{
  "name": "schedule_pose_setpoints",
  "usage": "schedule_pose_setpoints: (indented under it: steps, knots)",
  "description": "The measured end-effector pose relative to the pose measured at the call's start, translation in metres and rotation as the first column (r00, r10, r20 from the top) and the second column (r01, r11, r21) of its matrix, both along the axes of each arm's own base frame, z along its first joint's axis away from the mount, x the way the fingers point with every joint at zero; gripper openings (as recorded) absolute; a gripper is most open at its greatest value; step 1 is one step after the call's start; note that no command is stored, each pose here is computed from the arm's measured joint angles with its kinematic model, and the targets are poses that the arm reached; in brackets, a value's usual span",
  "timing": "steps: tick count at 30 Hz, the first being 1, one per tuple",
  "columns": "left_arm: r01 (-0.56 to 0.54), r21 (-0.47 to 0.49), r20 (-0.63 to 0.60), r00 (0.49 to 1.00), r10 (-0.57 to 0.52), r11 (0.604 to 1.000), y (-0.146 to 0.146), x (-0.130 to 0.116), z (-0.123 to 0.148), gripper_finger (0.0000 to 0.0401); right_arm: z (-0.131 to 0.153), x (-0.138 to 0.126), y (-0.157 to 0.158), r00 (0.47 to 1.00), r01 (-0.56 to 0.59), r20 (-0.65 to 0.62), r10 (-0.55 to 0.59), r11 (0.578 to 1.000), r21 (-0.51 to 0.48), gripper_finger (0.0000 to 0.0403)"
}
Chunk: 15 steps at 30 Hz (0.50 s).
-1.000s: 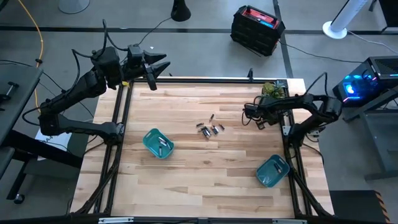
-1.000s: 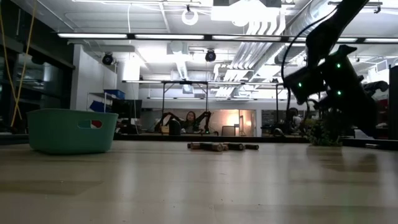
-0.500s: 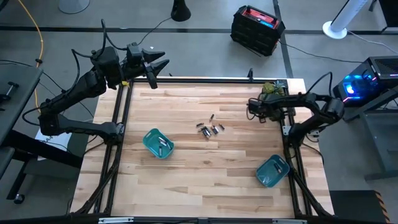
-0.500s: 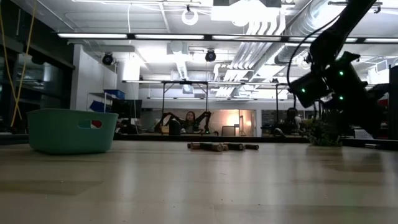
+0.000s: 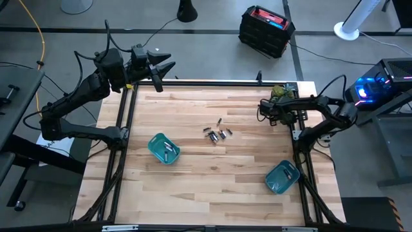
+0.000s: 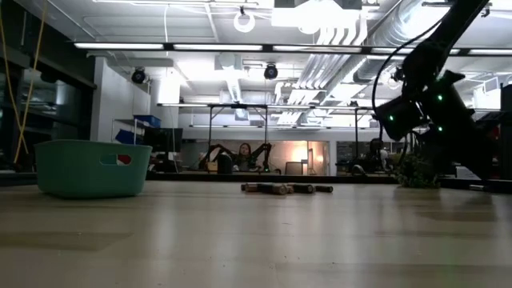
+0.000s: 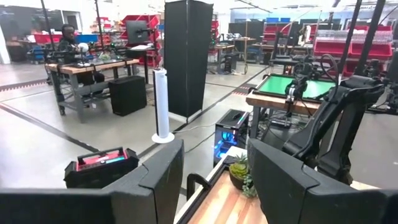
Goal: Sort batteries
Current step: Put the silver battery into the green bin
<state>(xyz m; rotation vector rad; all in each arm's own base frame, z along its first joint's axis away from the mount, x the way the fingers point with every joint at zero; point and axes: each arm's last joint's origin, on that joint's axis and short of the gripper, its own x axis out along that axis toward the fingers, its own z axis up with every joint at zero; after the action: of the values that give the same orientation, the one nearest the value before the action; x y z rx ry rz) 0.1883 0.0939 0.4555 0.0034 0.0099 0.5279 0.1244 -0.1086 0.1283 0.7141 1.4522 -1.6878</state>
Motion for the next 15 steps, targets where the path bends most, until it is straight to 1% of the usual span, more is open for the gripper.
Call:
schedule_pose_setpoints:
  steps: [1,3,5,8,11,15]
  knots:
    - [0.000,0.000,0.000,1.000,0.000,1.000,0.000,0.000,0.000,0.0172,0.004,0.004,0.001,1.000,-0.009,0.018,0.009,1.000,-0.002,0.0000]
    - [-0.009,0.000,0.000,1.000,0.009,1.000,0.000,0.000,0.000,0.0172,0.014,0.013,-0.002,0.998,-0.024,0.063,0.027,0.998,-0.052,0.0000]
    - [-0.020,0.000,0.000,1.000,0.020,1.000,0.001,0.000,0.000,0.0172,0.016,0.012,-0.003,0.998,-0.034,0.056,0.037,0.997,-0.064,0.0000]
    - [-0.025,0.000,0.000,1.000,0.025,1.000,0.001,0.000,0.000,0.0172,0.015,0.011,-0.006,0.998,-0.019,0.053,0.022,0.997,-0.069,0.0000]
    - [-0.025,0.000,0.000,1.000,0.025,1.000,0.001,0.000,0.000,0.0172,0.009,0.004,-0.007,0.999,-0.006,0.036,0.008,0.999,-0.052,0.0000]
    - [-0.025,0.000,0.000,1.000,0.025,1.000,0.001,0.000,0.000,0.0172,0.001,0.000,-0.009,0.998,-0.004,0.064,0.007,0.999,-0.049,0.0000]
